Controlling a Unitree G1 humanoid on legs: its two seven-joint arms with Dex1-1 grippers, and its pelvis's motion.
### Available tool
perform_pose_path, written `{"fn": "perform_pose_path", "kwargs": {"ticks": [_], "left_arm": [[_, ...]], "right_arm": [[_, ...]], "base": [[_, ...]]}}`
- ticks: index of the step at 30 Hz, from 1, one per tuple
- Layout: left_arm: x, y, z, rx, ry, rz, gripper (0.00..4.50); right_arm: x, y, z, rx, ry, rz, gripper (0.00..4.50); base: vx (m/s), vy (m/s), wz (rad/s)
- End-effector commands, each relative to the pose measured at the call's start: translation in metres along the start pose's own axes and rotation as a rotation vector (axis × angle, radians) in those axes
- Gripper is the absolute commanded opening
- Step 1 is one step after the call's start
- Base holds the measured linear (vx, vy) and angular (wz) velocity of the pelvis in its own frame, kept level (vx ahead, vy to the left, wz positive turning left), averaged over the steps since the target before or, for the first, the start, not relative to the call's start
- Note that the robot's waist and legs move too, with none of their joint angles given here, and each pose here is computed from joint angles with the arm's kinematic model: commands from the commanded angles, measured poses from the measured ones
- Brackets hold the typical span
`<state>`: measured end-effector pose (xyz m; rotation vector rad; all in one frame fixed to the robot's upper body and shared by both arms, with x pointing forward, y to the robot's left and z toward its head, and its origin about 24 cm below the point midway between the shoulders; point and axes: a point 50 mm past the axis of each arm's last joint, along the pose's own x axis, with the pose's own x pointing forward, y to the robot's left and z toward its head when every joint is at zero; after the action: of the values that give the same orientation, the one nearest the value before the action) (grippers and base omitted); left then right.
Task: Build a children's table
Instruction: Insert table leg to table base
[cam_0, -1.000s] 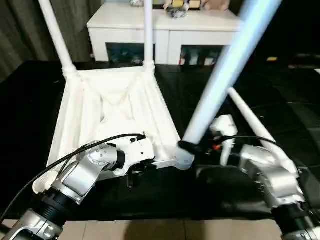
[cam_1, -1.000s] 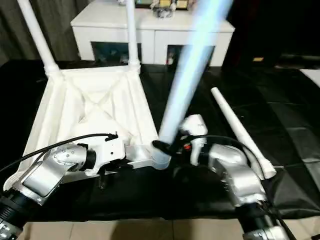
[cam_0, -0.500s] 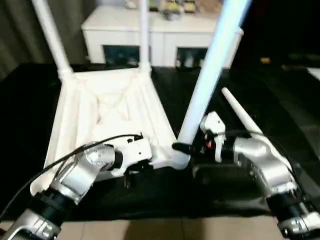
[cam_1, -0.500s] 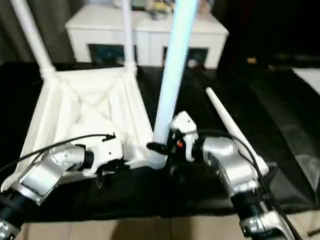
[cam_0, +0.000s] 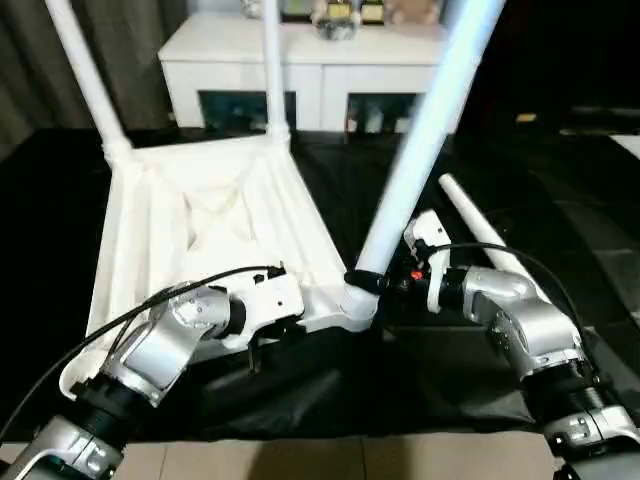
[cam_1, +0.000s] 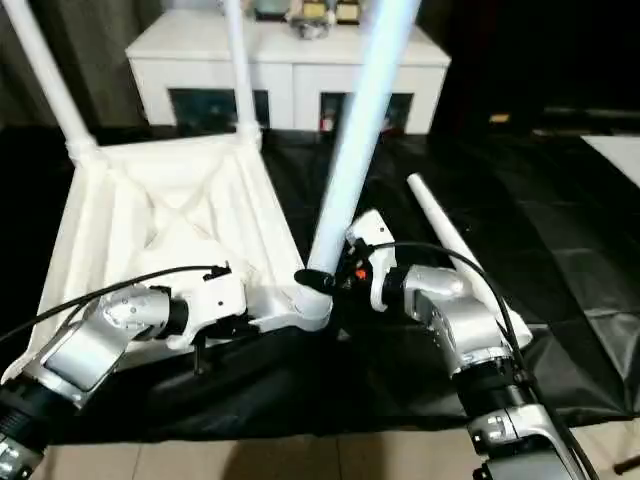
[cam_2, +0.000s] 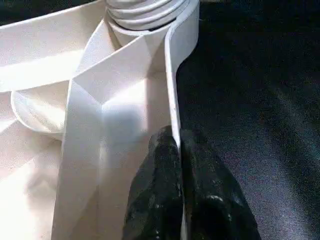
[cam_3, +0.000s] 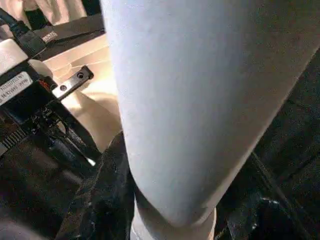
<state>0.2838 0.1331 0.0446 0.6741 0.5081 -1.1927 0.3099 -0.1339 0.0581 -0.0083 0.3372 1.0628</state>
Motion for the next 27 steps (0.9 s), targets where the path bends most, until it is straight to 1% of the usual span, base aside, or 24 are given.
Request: {"fn": "perform_pose_path", "kwargs": {"ticks": [1, 3, 5, 8, 10, 13, 17, 20, 25, 26, 27], "left_arm": [[-0.006, 0.004, -0.005, 0.024, 0.043, 0.015, 0.00], [-0.006, 0.004, -0.005, 0.024, 0.043, 0.017, 0.00], [-0.006, 0.004, -0.005, 0.024, 0.043, 0.017, 0.00], [-0.006, 0.004, -0.005, 0.027, 0.042, 0.017, 0.00], [-0.006, 0.004, -0.003, 0.038, 0.029, 0.013, 0.00], [-0.005, 0.005, -0.001, 0.049, 0.018, 0.011, 0.00], [-0.005, 0.010, 0.005, 0.069, -0.007, 0.032, 0.00], [-0.005, 0.011, 0.006, 0.071, -0.008, 0.034, 0.00], [-0.006, 0.011, 0.004, 0.076, 0.000, 0.033, 0.00], [-0.006, 0.011, 0.004, 0.075, -0.001, 0.033, 0.00], [-0.006, 0.011, 0.004, 0.075, -0.002, 0.032, 0.00]], "right_arm": [[-0.018, 0.000, -0.064, 0.102, 0.297, -0.064, 1.85], [-0.019, 0.004, -0.069, 0.081, 0.320, -0.043, 1.85], [-0.019, 0.004, -0.070, 0.078, 0.324, -0.042, 1.85], [-0.020, 0.005, -0.075, 0.040, 0.354, -0.052, 1.85], [-0.021, 0.006, -0.077, -0.001, 0.353, -0.049, 1.85], [-0.022, 0.008, -0.078, -0.025, 0.355, -0.039, 1.85], [-0.026, 0.013, -0.085, -0.102, 0.410, 0.010, 1.85], [-0.027, 0.013, -0.086, -0.102, 0.410, 0.017, 1.85], [-0.029, 0.010, -0.085, -0.080, 0.399, 0.007, 1.85], [-0.029, 0.009, -0.084, -0.059, 0.383, 0.000, 1.85], [-0.028, 0.007, -0.079, 0.007, 0.326, -0.021, 1.85]], "base": [[0.000, 0.000, 0.00], [0.000, 0.000, 0.00], [0.000, 0.000, 0.00], [0.000, 0.000, 0.00], [0.000, 0.000, 0.00], [0.000, 0.000, 0.00], [0.000, 0.000, 0.00], [0.000, 0.000, 0.00], [0.000, 0.000, 0.00], [0.000, 0.000, 0.00], [0.000, 0.000, 0.00]]}}
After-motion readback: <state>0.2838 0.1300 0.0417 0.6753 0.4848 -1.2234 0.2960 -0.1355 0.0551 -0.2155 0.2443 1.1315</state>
